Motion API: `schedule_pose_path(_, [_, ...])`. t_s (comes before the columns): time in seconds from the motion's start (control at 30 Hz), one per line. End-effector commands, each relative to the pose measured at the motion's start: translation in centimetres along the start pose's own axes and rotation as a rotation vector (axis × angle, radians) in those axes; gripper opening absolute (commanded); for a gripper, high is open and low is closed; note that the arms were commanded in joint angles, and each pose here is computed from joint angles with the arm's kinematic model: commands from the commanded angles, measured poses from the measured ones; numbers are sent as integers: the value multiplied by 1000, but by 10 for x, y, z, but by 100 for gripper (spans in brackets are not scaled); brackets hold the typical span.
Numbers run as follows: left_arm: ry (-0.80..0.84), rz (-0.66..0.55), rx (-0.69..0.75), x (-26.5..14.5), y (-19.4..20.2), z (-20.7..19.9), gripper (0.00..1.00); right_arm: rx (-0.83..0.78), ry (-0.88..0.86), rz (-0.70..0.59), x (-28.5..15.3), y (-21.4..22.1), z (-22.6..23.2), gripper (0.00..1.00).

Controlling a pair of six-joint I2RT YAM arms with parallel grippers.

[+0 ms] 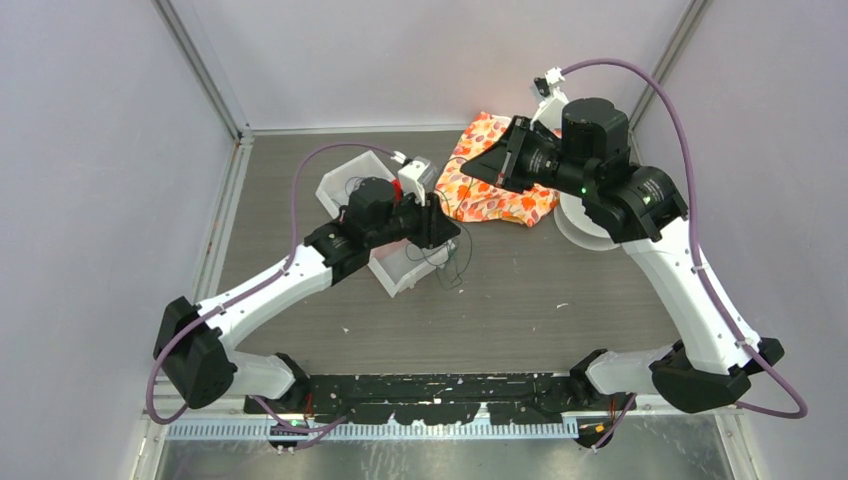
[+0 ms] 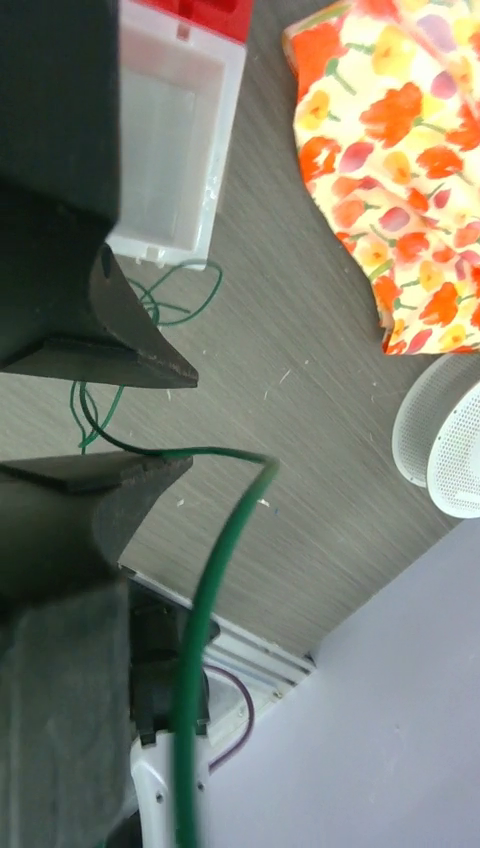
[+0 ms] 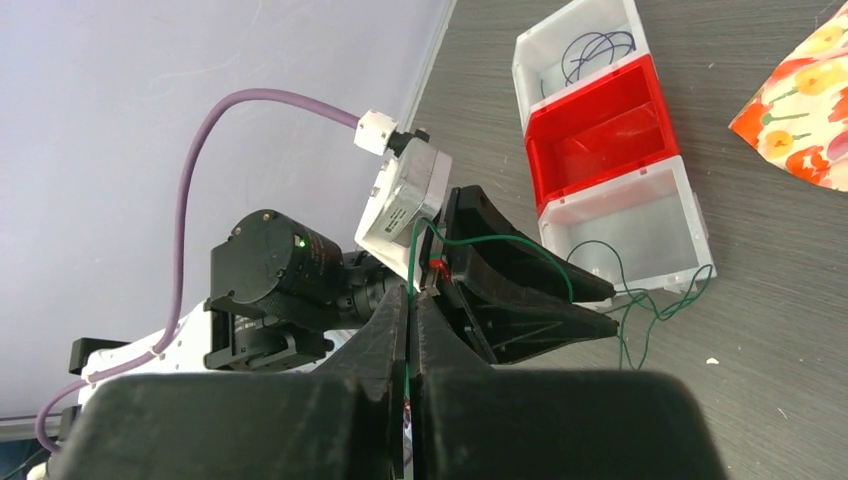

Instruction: Wrap the cables

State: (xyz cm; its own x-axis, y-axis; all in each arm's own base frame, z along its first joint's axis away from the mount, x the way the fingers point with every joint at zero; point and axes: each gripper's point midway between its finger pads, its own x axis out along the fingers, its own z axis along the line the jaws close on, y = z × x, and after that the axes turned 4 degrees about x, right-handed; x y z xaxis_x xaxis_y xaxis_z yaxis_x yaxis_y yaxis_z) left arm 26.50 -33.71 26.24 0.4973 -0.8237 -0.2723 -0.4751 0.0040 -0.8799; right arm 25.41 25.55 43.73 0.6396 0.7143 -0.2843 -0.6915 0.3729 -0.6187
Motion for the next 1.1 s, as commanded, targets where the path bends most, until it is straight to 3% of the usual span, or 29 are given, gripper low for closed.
schedule_pose_path(0.0, [11, -126, 79, -6, -45, -12, 20, -15, -12, -31, -18, -4, 7, 1])
schedule_pose_path(0.1, [-46, -114, 117, -17, -47, -5, 2, -35, 46, -51, -25, -5, -4, 1])
schedule_pose_path(0.43, [-271, -203, 265, -100, -89, 9, 0, -117, 348, -144, -45, -14, -67, 1])
schedule_pose_path(0.5, [-270, -208, 279, -118, -101, 1, 0, -149, 455, -189, -50, -22, -90, 12])
schedule_pose_path(0.6, [-252, -235, 292, -141, -129, -17, 0, -190, 659, -211, -47, -22, -138, 41])
schedule_pose_path(0.7, [-216, -272, 275, -158, -154, -36, 0, -150, 646, -102, -13, 10, -160, 73])
schedule_pose_path(0.83, [-209, -299, 235, -170, -172, -47, 0, -16, 404, -24, 34, 57, -142, 83])
schedule_pose_path(1.07, [-243, -356, 180, -180, -187, -47, 0, -135, 215, -63, 55, 113, -117, 89])
